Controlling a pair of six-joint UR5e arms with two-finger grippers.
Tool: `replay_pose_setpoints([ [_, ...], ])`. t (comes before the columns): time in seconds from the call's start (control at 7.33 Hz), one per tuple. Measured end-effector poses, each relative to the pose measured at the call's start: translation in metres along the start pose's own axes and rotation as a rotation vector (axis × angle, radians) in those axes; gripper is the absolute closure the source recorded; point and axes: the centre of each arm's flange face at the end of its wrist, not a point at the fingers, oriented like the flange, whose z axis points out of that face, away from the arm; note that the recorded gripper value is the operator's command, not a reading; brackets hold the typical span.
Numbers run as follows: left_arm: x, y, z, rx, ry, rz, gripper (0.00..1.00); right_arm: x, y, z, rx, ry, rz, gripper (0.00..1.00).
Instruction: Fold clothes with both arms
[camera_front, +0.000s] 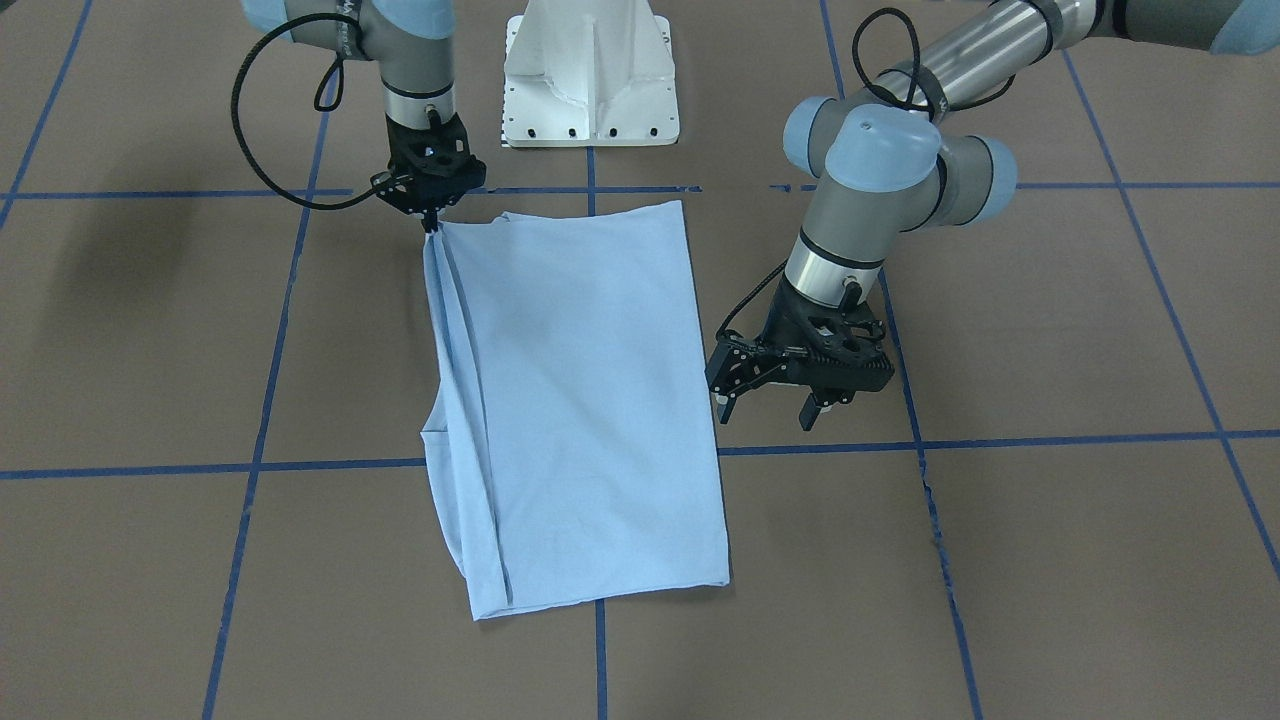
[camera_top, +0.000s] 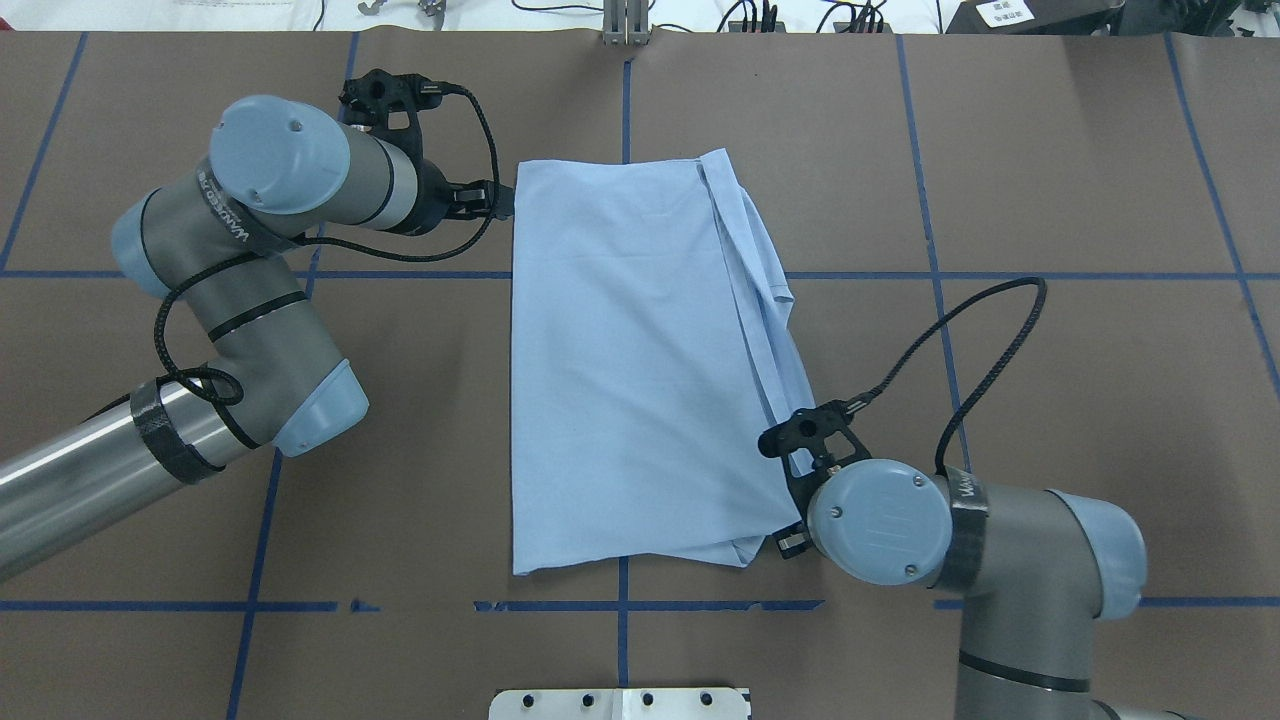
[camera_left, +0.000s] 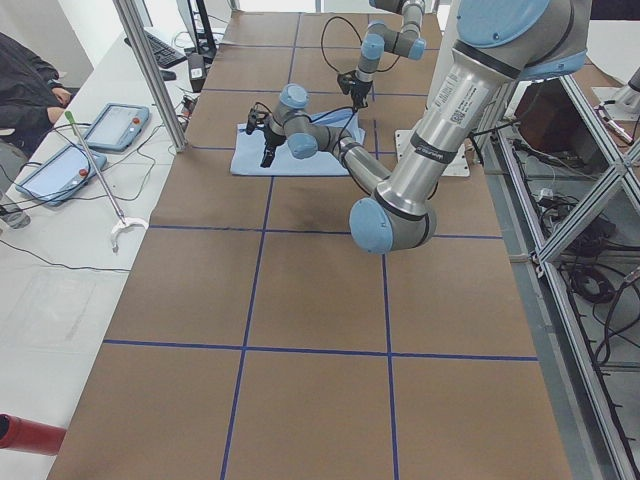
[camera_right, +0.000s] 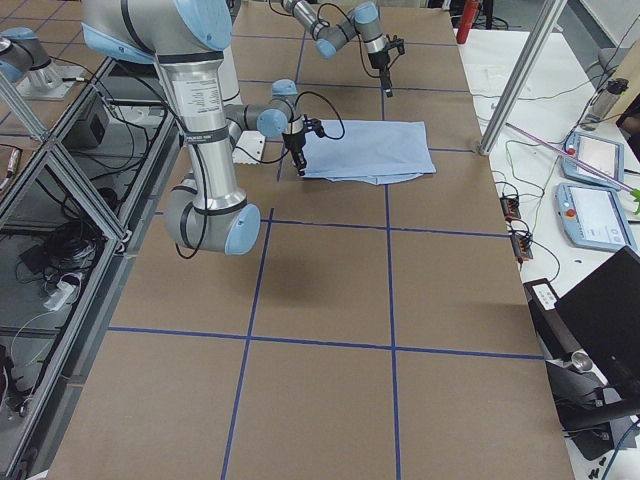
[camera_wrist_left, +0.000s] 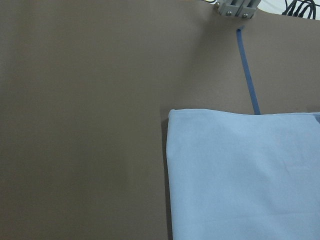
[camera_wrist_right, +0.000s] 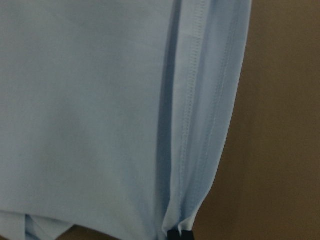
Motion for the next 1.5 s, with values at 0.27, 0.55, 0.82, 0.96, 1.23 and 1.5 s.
replay_pose_setpoints([
  [0.27,-0.004,0.001,0.006,0.003,0.006,0.005,0.00,0.021,0.018,0.000,-0.039,0.001,0.133,0.00],
  [0.55,-0.005,0.001,0.010,0.011,0.024,0.007,0.00,0.019,0.005,-0.009,-0.007,-0.010,0.172,0.00],
  [0.82,-0.003,0.000,0.010,0.014,0.031,0.009,0.00,0.015,-0.036,-0.028,0.059,-0.031,0.212,0.00],
  [0.96,-0.002,0.000,0.009,0.014,0.034,0.010,0.00,0.010,-0.061,-0.029,0.086,-0.027,0.227,0.00],
  [1.23,0.002,0.000,0.007,-0.001,0.044,0.012,0.00,-0.001,-0.092,-0.028,0.118,-0.011,0.203,0.00],
  [1.5,0.010,0.000,-0.005,-0.001,0.075,0.019,0.00,0.005,-0.111,-0.025,0.130,0.014,0.130,0.00],
])
